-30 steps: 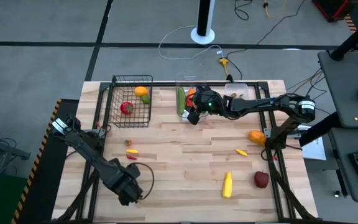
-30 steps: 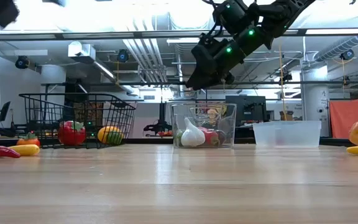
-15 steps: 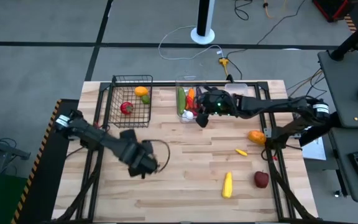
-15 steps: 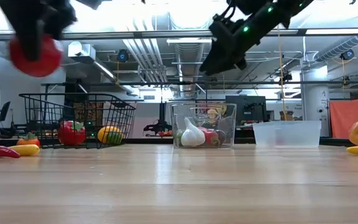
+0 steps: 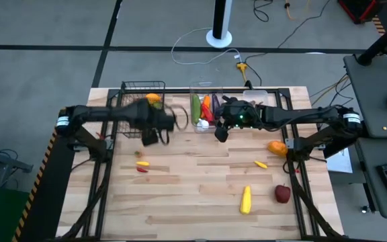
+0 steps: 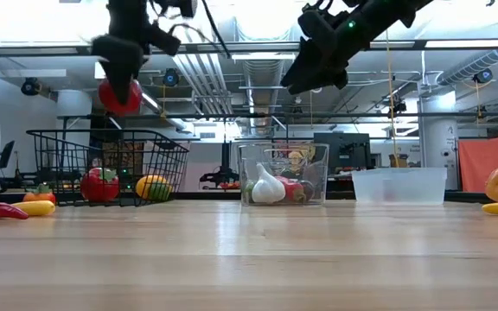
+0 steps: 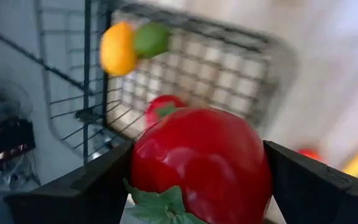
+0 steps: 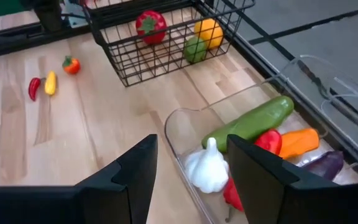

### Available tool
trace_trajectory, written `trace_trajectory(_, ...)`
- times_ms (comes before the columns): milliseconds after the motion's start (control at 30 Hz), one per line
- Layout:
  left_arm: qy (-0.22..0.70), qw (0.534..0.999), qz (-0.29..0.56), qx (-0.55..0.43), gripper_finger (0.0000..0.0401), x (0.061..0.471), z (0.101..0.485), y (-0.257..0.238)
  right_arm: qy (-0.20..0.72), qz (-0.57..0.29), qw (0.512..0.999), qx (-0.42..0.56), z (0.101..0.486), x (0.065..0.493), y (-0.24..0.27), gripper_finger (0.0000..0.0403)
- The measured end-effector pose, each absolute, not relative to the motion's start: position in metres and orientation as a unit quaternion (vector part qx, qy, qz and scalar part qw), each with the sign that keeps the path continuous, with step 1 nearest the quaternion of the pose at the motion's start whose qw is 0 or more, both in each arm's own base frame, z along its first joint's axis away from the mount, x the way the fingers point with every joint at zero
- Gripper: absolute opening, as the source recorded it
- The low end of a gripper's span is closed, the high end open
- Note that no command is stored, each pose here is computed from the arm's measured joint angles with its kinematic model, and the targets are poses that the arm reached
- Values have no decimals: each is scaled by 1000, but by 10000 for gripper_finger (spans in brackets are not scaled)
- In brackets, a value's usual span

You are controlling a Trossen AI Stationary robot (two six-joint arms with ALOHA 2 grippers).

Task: Sort produce into baskets
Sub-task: Put the red tomato into the black wire basket

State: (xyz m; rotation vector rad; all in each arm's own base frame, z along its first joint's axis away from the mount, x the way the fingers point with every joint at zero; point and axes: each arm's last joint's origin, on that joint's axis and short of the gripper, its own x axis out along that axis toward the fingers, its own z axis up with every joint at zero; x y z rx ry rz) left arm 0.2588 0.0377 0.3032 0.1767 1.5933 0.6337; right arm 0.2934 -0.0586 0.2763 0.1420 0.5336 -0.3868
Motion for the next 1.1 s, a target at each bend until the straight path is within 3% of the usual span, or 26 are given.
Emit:
trace_trajectory(167,703,642,303,53,311,249,305,96,270,-193,940,80,272,295,-59,185)
trace_trajectory(467,640,696,324,5,310,231,306,184,273,-196,938,88,270,296,-59,185)
trace_trajectory(600,622,696,358,-26,310,215,303,209,276,-196,937,88,269,296,-59,185)
trace_trajectory(1100,678,672,285,-87,310,191,221,205,283,-197,935,87,268,295,-59,185)
